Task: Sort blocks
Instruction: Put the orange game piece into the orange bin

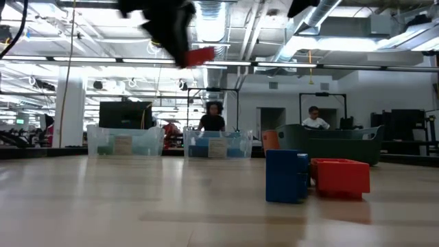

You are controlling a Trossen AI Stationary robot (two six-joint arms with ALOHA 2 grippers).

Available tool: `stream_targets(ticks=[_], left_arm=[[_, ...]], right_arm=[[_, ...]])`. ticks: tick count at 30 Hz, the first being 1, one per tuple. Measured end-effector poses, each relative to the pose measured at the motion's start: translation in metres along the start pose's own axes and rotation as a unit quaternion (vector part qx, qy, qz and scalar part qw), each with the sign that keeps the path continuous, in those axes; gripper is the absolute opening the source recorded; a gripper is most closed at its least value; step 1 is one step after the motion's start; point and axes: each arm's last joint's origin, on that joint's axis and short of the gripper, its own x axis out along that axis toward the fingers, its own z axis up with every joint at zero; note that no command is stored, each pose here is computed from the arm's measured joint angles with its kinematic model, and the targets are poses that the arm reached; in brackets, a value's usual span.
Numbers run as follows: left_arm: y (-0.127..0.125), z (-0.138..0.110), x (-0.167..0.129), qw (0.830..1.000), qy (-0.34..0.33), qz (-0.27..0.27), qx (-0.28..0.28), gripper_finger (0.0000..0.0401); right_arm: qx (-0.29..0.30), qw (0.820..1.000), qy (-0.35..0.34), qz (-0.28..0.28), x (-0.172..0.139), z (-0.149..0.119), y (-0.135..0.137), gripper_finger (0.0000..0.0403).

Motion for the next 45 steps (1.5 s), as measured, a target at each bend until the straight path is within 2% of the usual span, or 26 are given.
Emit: stream_targets(ticks=[4, 8, 12, 18, 22, 27, 35, 40, 45], left_arm=[[0.049, 0.02, -0.004, 0.998, -0.05, 0.024, -0.022, 0.0131], [0.094, 0.037, -0.009, 0.986, -0.133, 0.01, -0.096, 0.0133], [0.132, 0.047, -0.018, 0.958, -0.222, -0.05, -0.177, 0.0134], [0.17, 0.058, -0.024, 0.896, -0.37, -0.124, -0.213, 0.0134], [0.192, 0.058, -0.026, 0.86, -0.432, -0.146, -0.227, 0.0135], [0.21, 0.056, -0.027, 0.831, -0.476, -0.164, -0.237, 0.0135], [0.231, 0.049, -0.026, 0.806, -0.506, -0.177, -0.25, 0.0136], [0.248, 0.042, -0.026, 0.779, -0.53, -0.199, -0.27, 0.0136], [0.254, 0.038, -0.025, 0.775, -0.533, -0.21, -0.268, 0.0136]], right_arm=[[-0.01, 1.0, -0.023, -0.002, -0.012, -0.003, -0.005, 0.0269], [-0.018, 0.998, -0.064, 0.001, -0.025, -0.002, -0.005, 0.0269], [-0.034, 0.991, -0.125, -0.013, -0.048, -0.007, -0.001, 0.0269], [-0.039, 0.964, -0.261, -0.04, -0.069, 0.006, 0.013, 0.0269], [-0.025, 0.947, -0.315, -0.051, -0.075, 0.016, 0.012, 0.0269], [-0.002, 0.938, -0.341, -0.058, -0.071, 0.027, 0.007, 0.0269], [0.017, 0.936, -0.345, -0.063, -0.059, 0.037, 0.004, 0.0269], [0.039, 0.933, -0.35, -0.07, -0.056, 0.041, -0.003, 0.0269], [0.05, 0.929, -0.359, -0.077, -0.054, 0.045, -0.009, 0.0257]])
